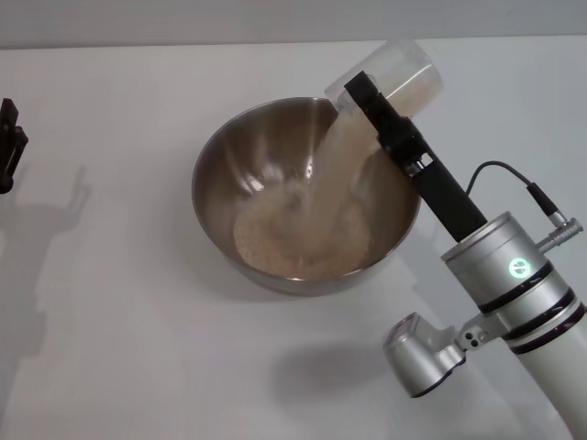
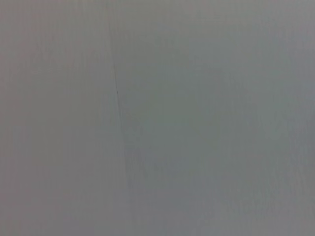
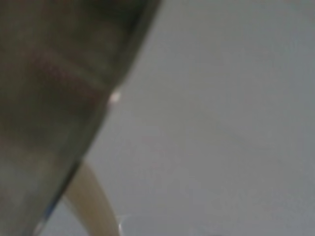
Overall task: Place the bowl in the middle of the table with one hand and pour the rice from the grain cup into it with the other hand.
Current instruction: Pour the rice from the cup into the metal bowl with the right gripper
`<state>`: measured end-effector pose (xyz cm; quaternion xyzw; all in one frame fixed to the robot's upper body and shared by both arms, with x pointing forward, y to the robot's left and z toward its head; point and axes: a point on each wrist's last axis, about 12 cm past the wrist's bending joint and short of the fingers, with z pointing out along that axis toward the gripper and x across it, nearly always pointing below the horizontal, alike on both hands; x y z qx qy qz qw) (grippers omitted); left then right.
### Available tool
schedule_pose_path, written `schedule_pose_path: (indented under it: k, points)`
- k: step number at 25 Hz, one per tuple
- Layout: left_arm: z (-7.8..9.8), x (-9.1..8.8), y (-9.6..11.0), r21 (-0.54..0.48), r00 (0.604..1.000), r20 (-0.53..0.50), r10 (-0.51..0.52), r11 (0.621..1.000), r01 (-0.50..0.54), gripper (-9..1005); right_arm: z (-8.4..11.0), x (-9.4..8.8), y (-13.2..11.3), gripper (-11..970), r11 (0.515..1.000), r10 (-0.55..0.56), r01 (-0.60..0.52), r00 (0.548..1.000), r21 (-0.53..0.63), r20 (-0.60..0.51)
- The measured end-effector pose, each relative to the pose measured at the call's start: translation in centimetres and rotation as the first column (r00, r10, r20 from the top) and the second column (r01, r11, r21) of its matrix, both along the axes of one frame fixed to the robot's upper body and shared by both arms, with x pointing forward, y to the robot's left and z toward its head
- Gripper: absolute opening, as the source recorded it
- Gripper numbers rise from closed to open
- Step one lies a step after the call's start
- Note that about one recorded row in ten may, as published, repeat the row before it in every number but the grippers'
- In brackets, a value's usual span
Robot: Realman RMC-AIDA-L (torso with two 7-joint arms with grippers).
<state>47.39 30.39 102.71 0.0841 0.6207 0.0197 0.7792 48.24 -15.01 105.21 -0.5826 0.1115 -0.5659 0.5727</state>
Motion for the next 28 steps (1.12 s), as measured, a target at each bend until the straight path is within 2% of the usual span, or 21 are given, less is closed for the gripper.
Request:
schedule_pose_path:
  k: [12,20,24,28]
  points:
    - [0.0,0.1,-0.3,0.002,1.000,-0.001,-0.017,1.000,0.017,802,-0.3,-0.2,1.1,15,0.982,-0.002,0.019,0.996,-0.190,0.089]
    - [0.1,0.2,-0.4,0.002,1.000,0.001,-0.019,1.000,0.019,802,-0.7,0.1,1.3,14,0.966,0.008,0.015,0.996,-0.258,0.087]
    - [0.1,0.2,-0.4,0.002,1.000,0.002,-0.019,1.000,0.019,802,-0.5,0.1,1.5,13,0.975,0.014,0.000,0.998,-0.220,0.063]
    - [0.1,0.3,-0.4,0.001,1.000,0.004,-0.021,1.000,0.021,802,-0.1,0.1,1.8,13,0.998,0.049,-0.051,0.998,-0.048,-0.031]
